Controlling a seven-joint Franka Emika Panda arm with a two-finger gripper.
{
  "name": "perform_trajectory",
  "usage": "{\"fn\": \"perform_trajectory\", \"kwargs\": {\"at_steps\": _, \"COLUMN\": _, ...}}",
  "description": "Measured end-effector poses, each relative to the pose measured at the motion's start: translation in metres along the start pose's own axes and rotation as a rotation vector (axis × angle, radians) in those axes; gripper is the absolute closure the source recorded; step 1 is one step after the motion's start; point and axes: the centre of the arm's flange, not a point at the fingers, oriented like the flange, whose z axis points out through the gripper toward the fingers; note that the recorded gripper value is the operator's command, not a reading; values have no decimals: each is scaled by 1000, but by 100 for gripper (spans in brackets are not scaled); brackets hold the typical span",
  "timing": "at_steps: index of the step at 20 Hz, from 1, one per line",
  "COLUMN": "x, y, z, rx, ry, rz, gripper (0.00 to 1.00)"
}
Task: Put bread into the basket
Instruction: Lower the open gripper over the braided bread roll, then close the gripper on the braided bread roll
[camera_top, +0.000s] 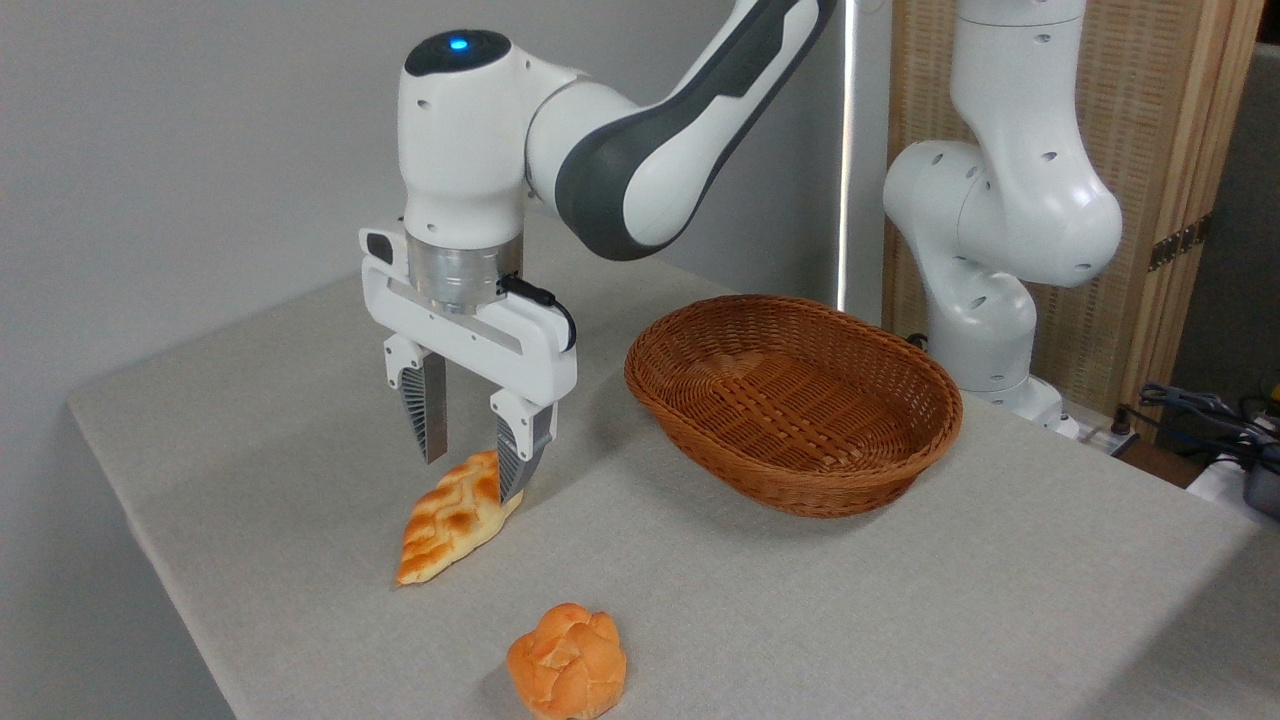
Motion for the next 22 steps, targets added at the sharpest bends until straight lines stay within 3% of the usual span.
{"fn": "perform_trajectory", "kwargs": {"at_steps": 16, "x": -2, "y": 13, "z": 33, "rx": -6, "ry": -37, "rz": 11, "gripper": 2}}
{"fn": "perform_trajectory", "kwargs": {"at_steps": 17, "x": -3, "y": 13, "z": 34, "rx": -5, "ry": -38, "rz": 12, "gripper": 9}}
{"fn": "perform_trajectory", "kwargs": {"at_steps": 20, "x": -4, "y": 13, "z": 36, "rx": -1, "ry": -30, "rz": 12, "gripper": 47}}
{"fn": "perform_trajectory", "kwargs": {"at_steps": 22, "x": -5, "y": 13, "z": 38, "rx": 4, "ry": -32, "rz": 17, "gripper": 59}}
